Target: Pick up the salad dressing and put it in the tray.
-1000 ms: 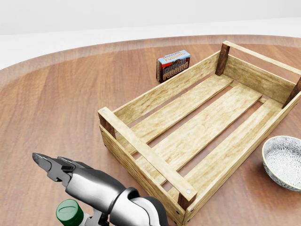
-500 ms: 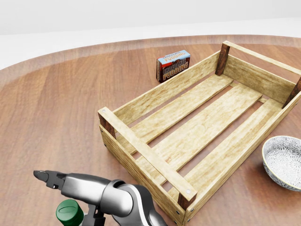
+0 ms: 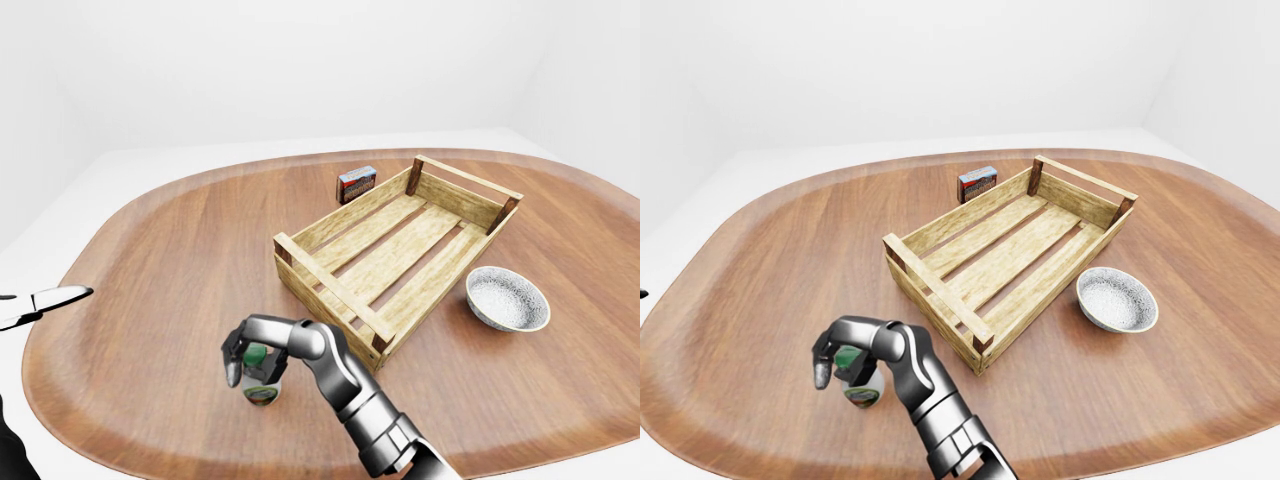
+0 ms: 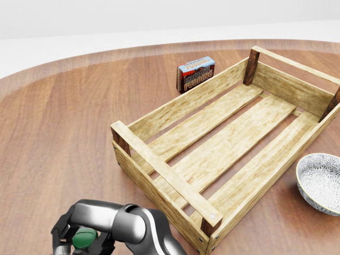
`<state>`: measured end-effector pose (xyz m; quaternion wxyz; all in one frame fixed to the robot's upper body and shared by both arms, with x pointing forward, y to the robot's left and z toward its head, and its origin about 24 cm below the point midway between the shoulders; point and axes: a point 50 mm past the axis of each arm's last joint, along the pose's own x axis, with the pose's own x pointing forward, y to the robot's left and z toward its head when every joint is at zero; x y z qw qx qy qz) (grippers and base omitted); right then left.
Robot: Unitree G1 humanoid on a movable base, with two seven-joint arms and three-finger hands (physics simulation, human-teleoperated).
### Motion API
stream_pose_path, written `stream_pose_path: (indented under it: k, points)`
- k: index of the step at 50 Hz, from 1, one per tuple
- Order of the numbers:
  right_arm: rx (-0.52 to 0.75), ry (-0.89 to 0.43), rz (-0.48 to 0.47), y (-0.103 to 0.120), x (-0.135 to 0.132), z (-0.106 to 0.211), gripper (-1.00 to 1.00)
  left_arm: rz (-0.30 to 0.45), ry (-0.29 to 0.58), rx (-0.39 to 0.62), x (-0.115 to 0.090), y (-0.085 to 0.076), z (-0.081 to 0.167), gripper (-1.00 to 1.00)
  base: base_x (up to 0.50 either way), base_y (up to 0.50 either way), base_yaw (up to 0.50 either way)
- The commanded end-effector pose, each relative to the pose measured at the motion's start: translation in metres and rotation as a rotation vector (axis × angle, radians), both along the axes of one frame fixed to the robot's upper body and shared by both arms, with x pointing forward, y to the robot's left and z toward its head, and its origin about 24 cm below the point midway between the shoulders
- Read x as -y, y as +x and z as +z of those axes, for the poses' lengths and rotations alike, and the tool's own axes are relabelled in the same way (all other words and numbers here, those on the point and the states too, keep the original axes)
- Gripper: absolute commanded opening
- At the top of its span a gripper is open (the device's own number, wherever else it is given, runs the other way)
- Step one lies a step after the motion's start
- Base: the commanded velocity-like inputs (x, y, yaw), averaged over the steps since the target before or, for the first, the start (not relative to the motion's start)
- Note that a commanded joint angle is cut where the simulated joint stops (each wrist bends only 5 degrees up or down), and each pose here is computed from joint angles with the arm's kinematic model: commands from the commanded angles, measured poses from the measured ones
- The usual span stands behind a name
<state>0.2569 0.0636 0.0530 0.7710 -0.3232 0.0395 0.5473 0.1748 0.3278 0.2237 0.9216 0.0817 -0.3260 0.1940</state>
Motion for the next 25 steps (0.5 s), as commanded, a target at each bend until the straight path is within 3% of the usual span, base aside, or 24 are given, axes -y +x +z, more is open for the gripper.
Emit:
stream_pose_path:
  k: [1,11,25]
  points:
    - [0.04,-0.032,-0.014,0.001,0.005,0.001,-1.0,-0.001,-0.004,-0.007,0.0,0.0,-0.002,1.0,0.0,0.0,0.0]
    - [0.092,-0.041,-0.037,0.003,0.014,0.007,-1.0,-0.002,0.001,-0.008,0.001,0.0,-0.002,1.0,0.0,0.0,0.0]
    - [0.049,-0.026,-0.046,0.003,0.016,0.001,-1.0,-0.006,0.003,-0.013,0.002,0.001,-0.003,1.0,0.0,0.0,0.0]
